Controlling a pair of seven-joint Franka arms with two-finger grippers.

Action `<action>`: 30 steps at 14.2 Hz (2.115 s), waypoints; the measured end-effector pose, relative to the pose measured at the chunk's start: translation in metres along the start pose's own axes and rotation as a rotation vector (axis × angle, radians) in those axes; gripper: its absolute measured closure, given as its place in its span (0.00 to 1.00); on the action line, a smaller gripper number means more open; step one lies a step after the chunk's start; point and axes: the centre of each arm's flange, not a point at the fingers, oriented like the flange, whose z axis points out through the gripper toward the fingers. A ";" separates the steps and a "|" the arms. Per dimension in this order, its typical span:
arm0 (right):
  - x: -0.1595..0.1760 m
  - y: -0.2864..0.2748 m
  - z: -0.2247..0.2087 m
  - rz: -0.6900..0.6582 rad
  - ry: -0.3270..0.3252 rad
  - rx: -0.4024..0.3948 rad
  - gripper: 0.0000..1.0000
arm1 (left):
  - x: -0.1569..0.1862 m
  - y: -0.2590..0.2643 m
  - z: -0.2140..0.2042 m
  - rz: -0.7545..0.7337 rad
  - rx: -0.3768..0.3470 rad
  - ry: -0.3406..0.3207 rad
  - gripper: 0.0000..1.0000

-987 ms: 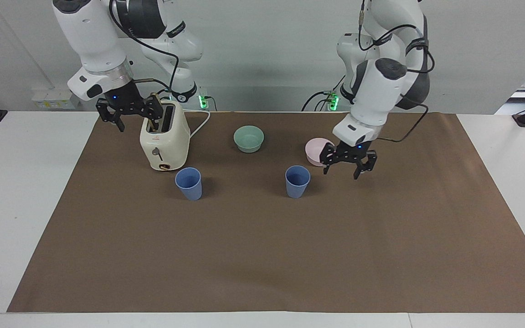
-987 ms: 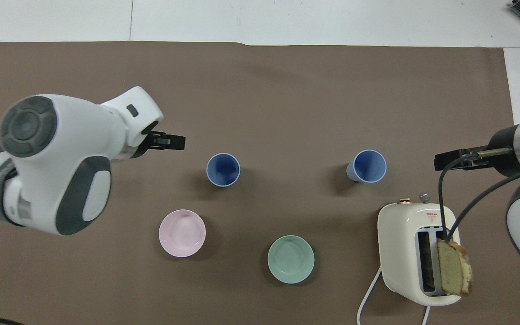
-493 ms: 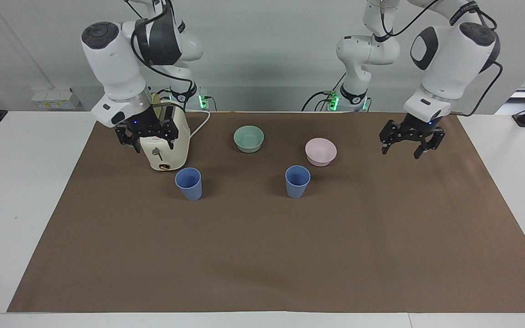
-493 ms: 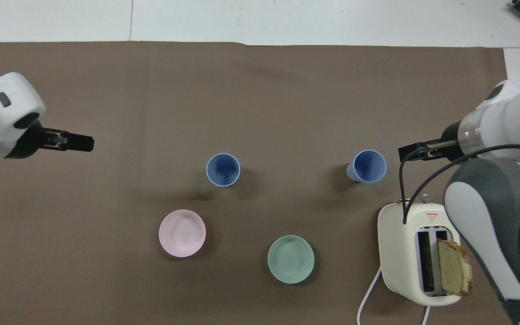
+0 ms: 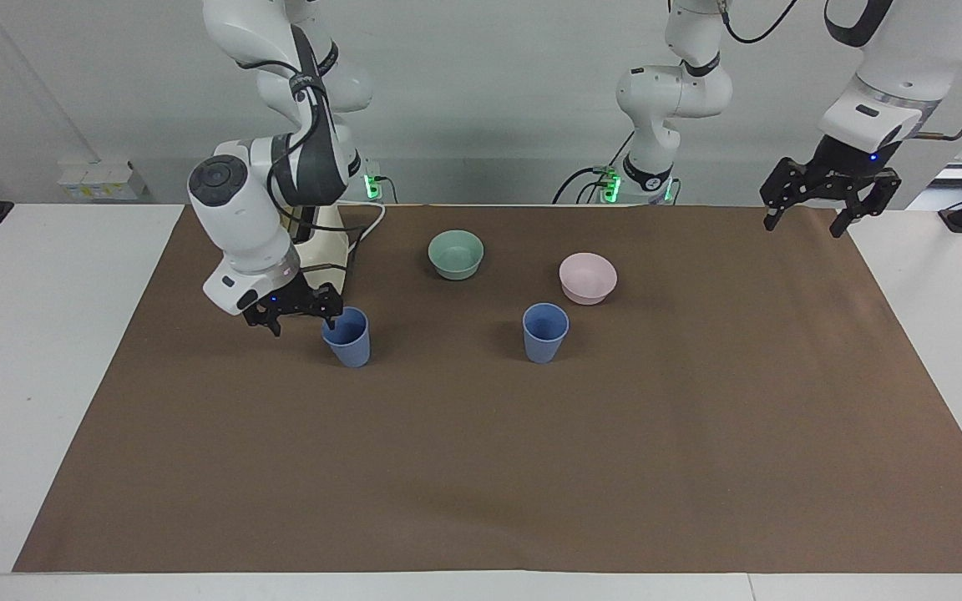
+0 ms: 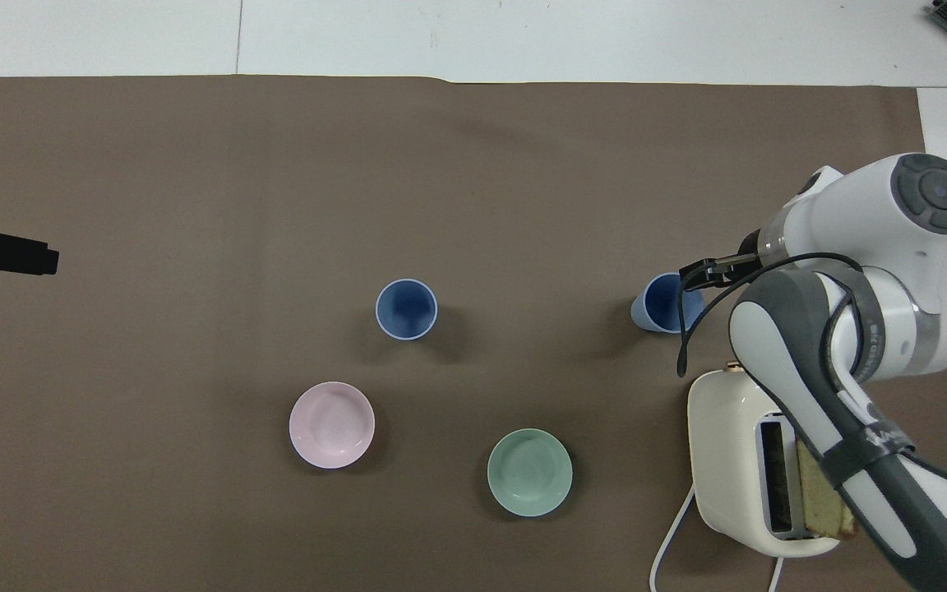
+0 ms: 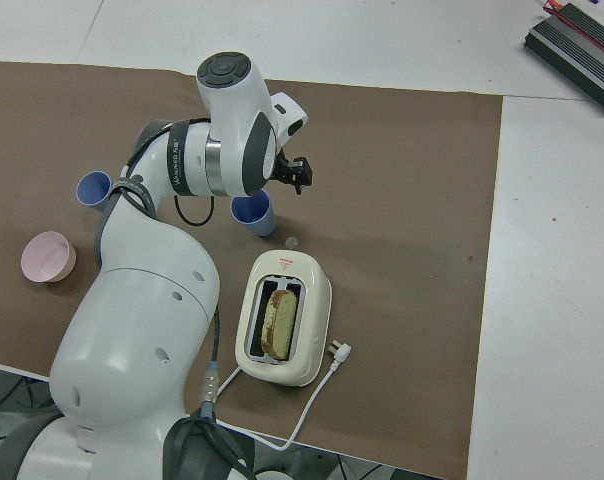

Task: Stack blue cups with both arms
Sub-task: 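Withdraw the left gripper while the right gripper reaches the other cup, then grasp the second blue cup with the right gripper and lift it, then carry the held blue cup with the right gripper over the center cup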

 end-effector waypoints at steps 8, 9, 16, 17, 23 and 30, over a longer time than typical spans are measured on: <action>-0.010 -0.003 0.032 -0.073 -0.042 0.003 0.45 | -0.001 -0.008 0.003 -0.017 -0.006 -0.058 0.00; -0.010 -0.003 0.032 -0.074 -0.041 0.003 0.58 | -0.002 -0.011 0.004 -0.022 -0.006 -0.061 0.00; 0.001 -0.021 -0.007 -0.105 -0.030 0.005 0.94 | -0.003 -0.012 0.004 -0.025 -0.006 -0.064 0.00; 0.006 -0.027 -0.024 -0.108 -0.025 0.008 0.94 | -0.003 -0.012 0.004 -0.025 -0.006 -0.064 0.00; 0.022 -0.071 -0.093 -0.069 -0.011 0.045 0.94 | -0.003 -0.012 0.004 -0.025 -0.006 -0.064 0.00; 0.025 -0.217 -0.119 0.137 0.046 0.080 0.94 | -0.003 -0.012 0.004 -0.025 -0.006 -0.064 0.00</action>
